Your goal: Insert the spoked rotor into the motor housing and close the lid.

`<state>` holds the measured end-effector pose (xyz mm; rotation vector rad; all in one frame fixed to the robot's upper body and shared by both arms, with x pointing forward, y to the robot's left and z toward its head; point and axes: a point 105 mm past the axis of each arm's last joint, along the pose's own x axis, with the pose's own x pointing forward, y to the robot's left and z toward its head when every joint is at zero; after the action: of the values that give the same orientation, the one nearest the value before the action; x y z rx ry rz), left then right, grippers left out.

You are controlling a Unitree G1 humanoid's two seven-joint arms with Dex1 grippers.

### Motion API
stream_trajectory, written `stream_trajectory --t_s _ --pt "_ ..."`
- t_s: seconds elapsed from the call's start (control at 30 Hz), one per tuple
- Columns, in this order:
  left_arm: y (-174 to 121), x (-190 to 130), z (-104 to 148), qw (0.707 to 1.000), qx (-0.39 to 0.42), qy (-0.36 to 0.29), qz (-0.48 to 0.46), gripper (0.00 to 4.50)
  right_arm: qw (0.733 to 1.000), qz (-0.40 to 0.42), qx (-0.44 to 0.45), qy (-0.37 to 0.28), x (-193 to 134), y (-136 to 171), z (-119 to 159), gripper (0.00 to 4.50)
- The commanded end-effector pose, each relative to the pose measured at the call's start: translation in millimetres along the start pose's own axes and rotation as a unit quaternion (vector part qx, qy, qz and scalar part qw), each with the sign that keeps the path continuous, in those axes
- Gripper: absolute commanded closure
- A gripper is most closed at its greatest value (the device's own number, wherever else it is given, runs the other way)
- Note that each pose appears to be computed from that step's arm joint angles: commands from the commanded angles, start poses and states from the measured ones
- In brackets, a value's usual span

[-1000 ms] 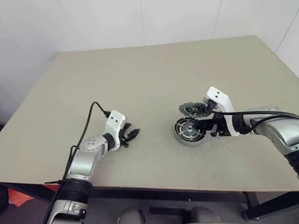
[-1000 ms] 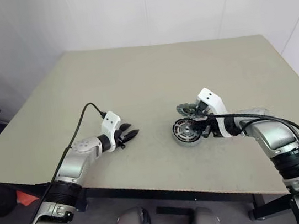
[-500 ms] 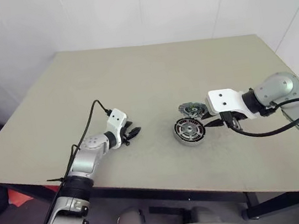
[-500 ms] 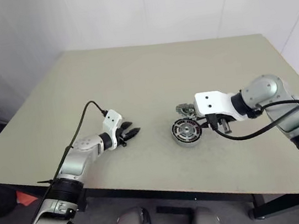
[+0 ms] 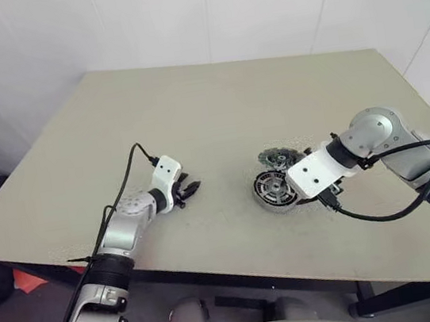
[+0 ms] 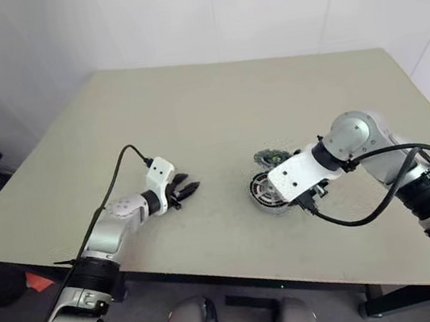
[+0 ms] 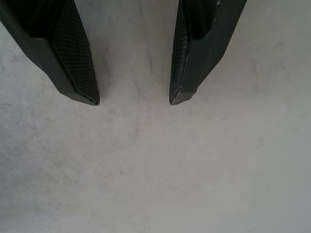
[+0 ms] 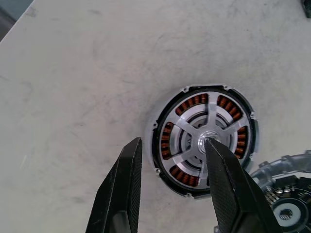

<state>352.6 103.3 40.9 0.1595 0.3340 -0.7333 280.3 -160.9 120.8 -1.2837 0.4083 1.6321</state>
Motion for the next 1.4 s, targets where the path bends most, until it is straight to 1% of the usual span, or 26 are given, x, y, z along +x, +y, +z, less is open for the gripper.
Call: stream_trajectory --t_s 0.03,0.13,0.27,0.37,0.6,0.8,0.83,0.9,1.03,1.3,1.37,1.4 --pt "4.1 -3.9 14.1 1.0 0.013 -0.023 0.009 2.07 1.0 0.007 -0.006 0.003 -4.1 2.1 0.7 2.24" --pt "4.7 -3.0 15.8 1.0 0.014 -0.023 0.009 2.07 1.0 0.018 0.019 0.005 6.0 8.5 -7.8 2.24" --pt "4.1 -2.4 15.8 1.0 0.016 -0.022 0.006 2.07 0.999 0.013 0.031 0.016 15.3 10.6 -16.7 2.24" --pt "2.9 -1.8 15.6 1.0 0.018 -0.021 0.003 2.07 0.999 0.016 0.047 0.004 22.3 11.5 -15.0 2.24" --pt "1.5 -1.6 14.4 1.0 0.017 -0.02 0.002 2.07 0.999 0.007 0.051 0.01 23.1 9.8 -18.8 2.24" --pt "2.2 -1.4 13.6 1.0 0.015 -0.019 0.005 2.07 0.998 0.013 0.064 0.012 31.0 9.8 -22.1 2.24" --pt "2.6 -1.4 14.0 1.0 0.015 -0.02 0.006 2.07 0.998 0.016 0.067 0.014 31.4 11.2 -23.3 2.63" --pt "3.2 -1.4 14.1 1.0 0.014 -0.02 0.008 2.07 0.997 0.018 0.069 0.017 31.9 12.0 -24.5 3.14" --pt "2.2 -2.0 11.9 1.0 0.013 -0.019 0.009 2.07 0.997 -0.012 0.069 0.031 33.1 1.5 -25.5 4.43" --pt "1.8 -1.5 11.8 1.0 0.01 -0.021 0.011 2.07 0.996 -0.04 0.067 0.039 22.5 -7.3 -21.1 4.43" --pt "1.2 -1.2 11.4 1.0 0.009 -0.021 0.011 2.07 0.995 -0.049 0.082 0.035 18.1 -10.1 -20.3 4.43" --pt "0.8 -1.1 11.4 1.0 0.009 -0.022 0.011 2.07 0.993 -0.055 0.102 0.022 14.5 -11.8 -17.5 4.43"
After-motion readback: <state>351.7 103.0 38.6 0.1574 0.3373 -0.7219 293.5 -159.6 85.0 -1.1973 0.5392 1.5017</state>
